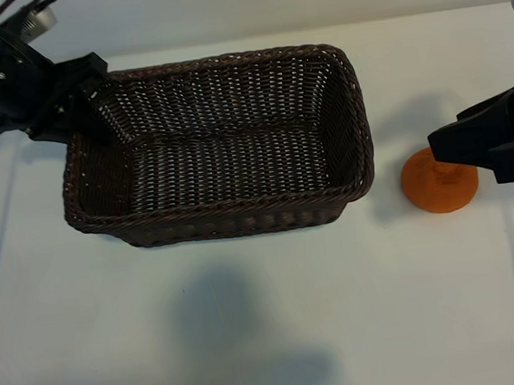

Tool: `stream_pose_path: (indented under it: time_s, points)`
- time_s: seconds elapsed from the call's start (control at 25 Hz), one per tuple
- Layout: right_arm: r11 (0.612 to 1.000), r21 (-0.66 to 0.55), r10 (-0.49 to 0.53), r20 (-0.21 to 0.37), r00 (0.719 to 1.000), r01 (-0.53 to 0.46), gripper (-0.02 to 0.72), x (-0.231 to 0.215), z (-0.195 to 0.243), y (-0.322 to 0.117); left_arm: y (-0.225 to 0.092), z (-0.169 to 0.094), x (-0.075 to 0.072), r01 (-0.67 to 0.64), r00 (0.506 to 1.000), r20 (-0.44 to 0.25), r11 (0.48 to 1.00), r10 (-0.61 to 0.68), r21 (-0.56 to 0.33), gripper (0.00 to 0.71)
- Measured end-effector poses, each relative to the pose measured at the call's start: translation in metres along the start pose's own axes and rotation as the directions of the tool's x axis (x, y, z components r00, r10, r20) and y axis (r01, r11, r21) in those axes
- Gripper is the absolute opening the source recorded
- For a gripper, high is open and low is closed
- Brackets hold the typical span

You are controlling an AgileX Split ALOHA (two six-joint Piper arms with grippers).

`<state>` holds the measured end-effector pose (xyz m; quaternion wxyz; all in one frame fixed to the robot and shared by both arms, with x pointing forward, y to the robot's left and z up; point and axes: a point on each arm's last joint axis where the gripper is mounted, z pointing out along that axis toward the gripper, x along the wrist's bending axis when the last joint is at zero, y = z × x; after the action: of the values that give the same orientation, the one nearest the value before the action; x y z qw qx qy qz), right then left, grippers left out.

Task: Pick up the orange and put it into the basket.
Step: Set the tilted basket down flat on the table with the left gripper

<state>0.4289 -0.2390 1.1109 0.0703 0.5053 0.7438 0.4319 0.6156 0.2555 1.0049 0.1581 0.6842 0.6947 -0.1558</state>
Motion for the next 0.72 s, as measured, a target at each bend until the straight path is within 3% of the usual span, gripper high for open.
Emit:
stream_pose_path:
  time_s: [0.72]
  points:
    - [1.0, 0.0, 0.0, 0.0, 1.0, 0.0, 0.42, 0.0, 0.0, 0.0, 0.017, 0.051, -0.011, -0.01, 1.0, -0.023, 1.0, 0.01, -0.019, 0.152]
